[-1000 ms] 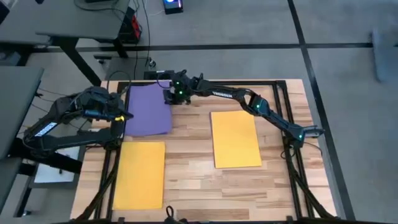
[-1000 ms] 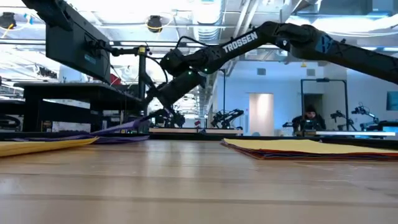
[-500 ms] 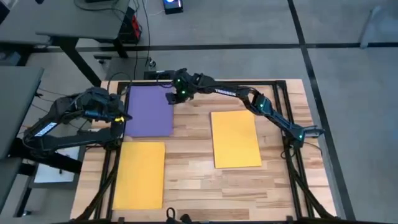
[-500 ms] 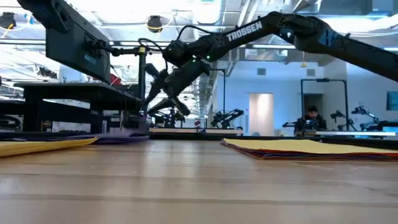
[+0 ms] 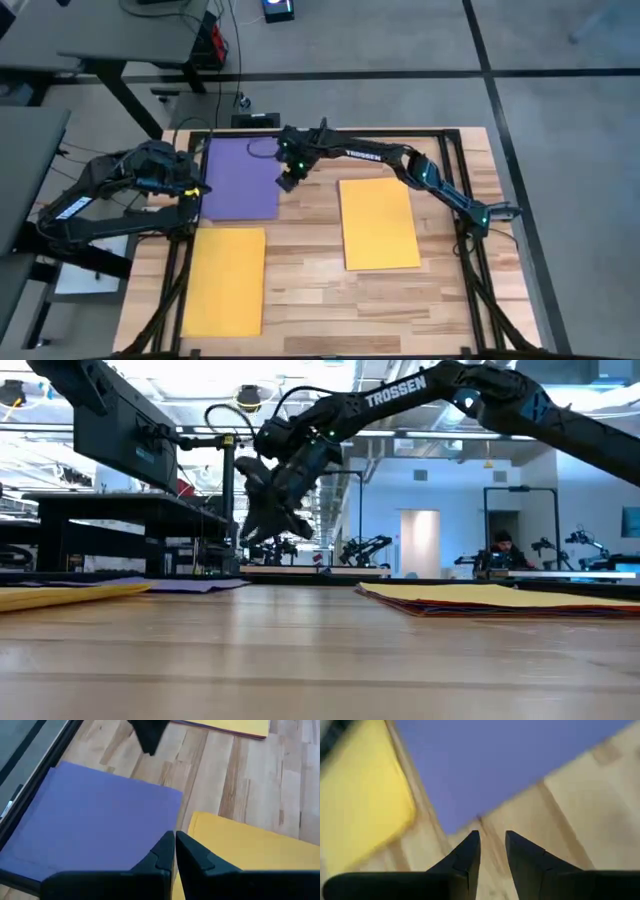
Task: Organize paper
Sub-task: Stack the purple paper on top of the other purple paper
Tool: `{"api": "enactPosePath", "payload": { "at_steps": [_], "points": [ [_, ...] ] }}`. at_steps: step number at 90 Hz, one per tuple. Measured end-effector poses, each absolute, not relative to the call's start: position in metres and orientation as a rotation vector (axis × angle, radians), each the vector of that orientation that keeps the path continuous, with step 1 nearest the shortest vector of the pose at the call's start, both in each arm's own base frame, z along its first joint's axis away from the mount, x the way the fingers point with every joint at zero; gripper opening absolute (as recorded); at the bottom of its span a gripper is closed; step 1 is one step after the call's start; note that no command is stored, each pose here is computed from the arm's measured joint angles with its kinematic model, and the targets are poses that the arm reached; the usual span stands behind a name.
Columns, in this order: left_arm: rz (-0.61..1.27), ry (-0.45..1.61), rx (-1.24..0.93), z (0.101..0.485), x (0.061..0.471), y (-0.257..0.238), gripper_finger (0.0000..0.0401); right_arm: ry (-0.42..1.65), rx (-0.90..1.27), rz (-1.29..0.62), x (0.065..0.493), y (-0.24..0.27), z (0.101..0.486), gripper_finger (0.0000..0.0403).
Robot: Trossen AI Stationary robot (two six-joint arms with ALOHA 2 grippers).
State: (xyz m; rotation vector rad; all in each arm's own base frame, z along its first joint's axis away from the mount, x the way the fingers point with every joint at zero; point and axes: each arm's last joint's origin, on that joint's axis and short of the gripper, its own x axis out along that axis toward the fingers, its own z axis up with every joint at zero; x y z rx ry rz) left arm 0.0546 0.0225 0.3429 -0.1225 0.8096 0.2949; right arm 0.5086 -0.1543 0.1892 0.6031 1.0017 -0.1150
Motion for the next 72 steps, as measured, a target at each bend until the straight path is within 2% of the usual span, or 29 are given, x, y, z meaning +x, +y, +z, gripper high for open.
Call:
{"api": "enactPosePath", "payload": {
  "at_steps": [9,17,37,72],
  "points": [
    [0.295,0.813,-0.123,0.343,0.054,0.022,0.0000,1.039,0.491,-0.185,0.513,-0.136,0.177,0.0036],
    [0.295,0.813,-0.123,0.343,0.054,0.022,0.0000,1.016,0.466,-0.171,0.519,-0.123,0.170,0.0007],
    [0.296,0.813,-0.125,0.343,0.054,0.022,0.0000,0.992,0.417,-0.227,0.521,-0.118,0.152,0.0001],
    [0.297,0.817,-0.132,0.342,0.054,0.022,0.0000,0.911,0.332,-0.183,0.527,-0.101,0.128,0.0000]
  ]
}}
